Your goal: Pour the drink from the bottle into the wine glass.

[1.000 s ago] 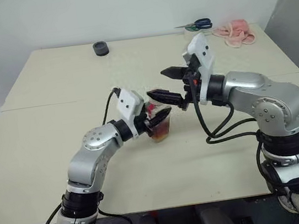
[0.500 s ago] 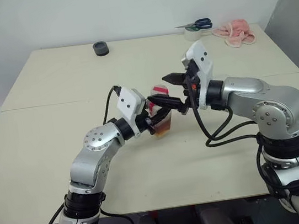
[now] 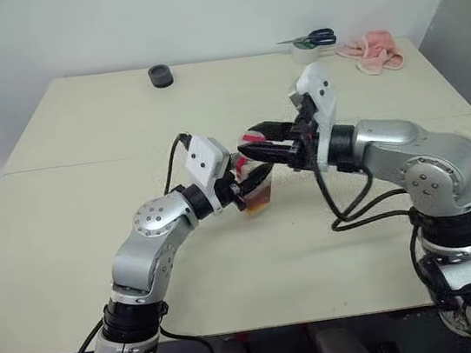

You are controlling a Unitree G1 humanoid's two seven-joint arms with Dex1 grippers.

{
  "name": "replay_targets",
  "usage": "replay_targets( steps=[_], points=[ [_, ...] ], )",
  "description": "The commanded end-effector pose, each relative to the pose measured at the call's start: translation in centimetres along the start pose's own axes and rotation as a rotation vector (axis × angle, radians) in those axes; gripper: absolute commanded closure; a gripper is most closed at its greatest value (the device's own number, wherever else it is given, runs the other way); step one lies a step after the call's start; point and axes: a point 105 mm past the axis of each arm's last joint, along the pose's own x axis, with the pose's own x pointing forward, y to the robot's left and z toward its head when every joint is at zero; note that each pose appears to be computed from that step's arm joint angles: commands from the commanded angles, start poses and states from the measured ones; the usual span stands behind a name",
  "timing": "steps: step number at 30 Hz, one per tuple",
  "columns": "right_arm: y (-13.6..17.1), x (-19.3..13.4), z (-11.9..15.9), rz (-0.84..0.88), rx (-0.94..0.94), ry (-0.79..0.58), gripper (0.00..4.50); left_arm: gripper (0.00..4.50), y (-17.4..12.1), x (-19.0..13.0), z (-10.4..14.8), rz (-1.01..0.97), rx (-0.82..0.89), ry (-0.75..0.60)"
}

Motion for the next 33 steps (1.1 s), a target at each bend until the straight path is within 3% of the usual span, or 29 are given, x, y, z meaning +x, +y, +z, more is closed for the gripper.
replay_targets(
  steps=[1,6,12,19,20,26,33],
  points=[
    [2.2,-0.7,0.0,0.287,-0.056,-0.002,2.67,2.67,-1.1,0.1,3.1,-0.102,0.032,-0.094],
    [2.1,-1.9,0.3,0.499,-0.158,0.022,2.67,2.67,-2.2,-0.1,3.2,-0.203,0.026,-0.083],
    [-0.1,-2.5,2.1,0.307,-0.158,-0.040,2.67,2.67,-1.0,-0.5,3.0,-0.125,0.038,-0.077],
    [1.0,-4.2,4.8,0.123,-0.142,-0.126,0.20,2.68,0.9,-0.7,1.9,-0.003,0.060,-0.068],
    [0.9,-4.3,5.0,0.094,-0.142,-0.131,0.00,2.68,1.1,-0.7,1.9,0.007,0.061,-0.071],
    [-0.1,-4.2,3.6,-0.198,-0.151,-0.023,0.00,2.68,2.5,0.3,1.4,0.081,0.092,-0.077],
    [0.3,-3.0,2.3,-0.326,-0.100,-0.010,0.00,2.68,2.2,1.6,1.5,0.058,0.087,-0.100]
  ],
)
